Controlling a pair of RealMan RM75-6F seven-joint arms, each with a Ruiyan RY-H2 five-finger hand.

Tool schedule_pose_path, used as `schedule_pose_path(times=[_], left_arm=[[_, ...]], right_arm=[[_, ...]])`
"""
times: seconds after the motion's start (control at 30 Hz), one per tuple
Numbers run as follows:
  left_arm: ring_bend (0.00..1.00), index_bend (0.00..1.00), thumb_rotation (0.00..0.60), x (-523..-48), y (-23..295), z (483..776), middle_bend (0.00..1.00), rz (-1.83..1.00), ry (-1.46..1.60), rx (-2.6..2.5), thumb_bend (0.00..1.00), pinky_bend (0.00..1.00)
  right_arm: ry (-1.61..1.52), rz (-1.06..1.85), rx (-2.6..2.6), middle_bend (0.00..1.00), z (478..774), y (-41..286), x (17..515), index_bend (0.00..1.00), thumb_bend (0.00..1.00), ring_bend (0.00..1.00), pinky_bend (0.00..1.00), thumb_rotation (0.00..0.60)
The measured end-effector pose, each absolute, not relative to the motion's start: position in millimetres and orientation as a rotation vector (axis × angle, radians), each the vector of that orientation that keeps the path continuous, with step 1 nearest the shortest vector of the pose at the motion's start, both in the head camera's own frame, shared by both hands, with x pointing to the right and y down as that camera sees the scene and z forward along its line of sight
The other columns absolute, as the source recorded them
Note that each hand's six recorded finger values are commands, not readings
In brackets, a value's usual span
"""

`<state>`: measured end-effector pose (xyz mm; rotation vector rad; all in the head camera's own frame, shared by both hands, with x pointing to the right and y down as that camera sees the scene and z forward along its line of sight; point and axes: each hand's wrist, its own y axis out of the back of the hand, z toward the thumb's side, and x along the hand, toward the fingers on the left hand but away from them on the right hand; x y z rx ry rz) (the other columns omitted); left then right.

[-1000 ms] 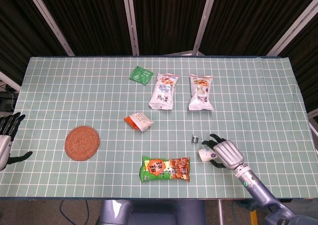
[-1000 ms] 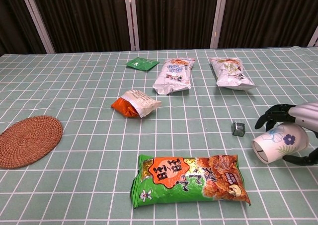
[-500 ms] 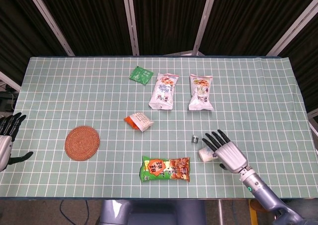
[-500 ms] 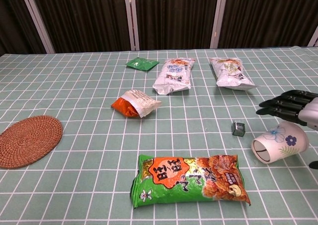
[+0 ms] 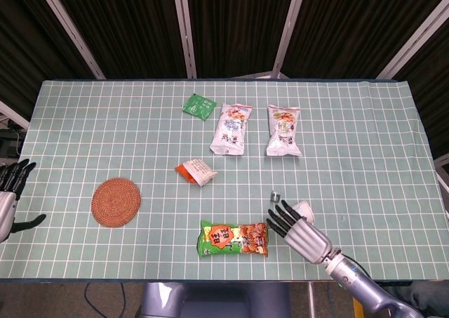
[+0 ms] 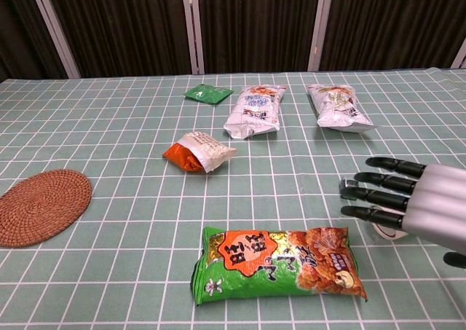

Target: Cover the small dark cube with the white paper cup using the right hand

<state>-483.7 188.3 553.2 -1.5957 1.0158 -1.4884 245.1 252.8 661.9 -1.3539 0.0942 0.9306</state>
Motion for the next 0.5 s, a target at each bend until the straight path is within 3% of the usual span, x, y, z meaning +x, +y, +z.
schedule_pose_path(times=[0.2,0.5], left_arm=[[0.00,0.00,0.600,-488.0,187.2,554.4,0.00,-1.502,1.023,-1.589,0.00,0.00],[0.00,0.00,0.600,-490.0,185.9,555.7,0.00,-1.508,1.025,-1.588,0.00,0.00]], right_arm=[[0.198,0.871,-1.254,0.01,677.9,254.0,227.7,0.00,0.03,0.00,0.10,0.600],[0.231,0.847,-1.149,0.11,688.3,245.8,224.8,0.00,0.04,0.00,0.19,0.600]])
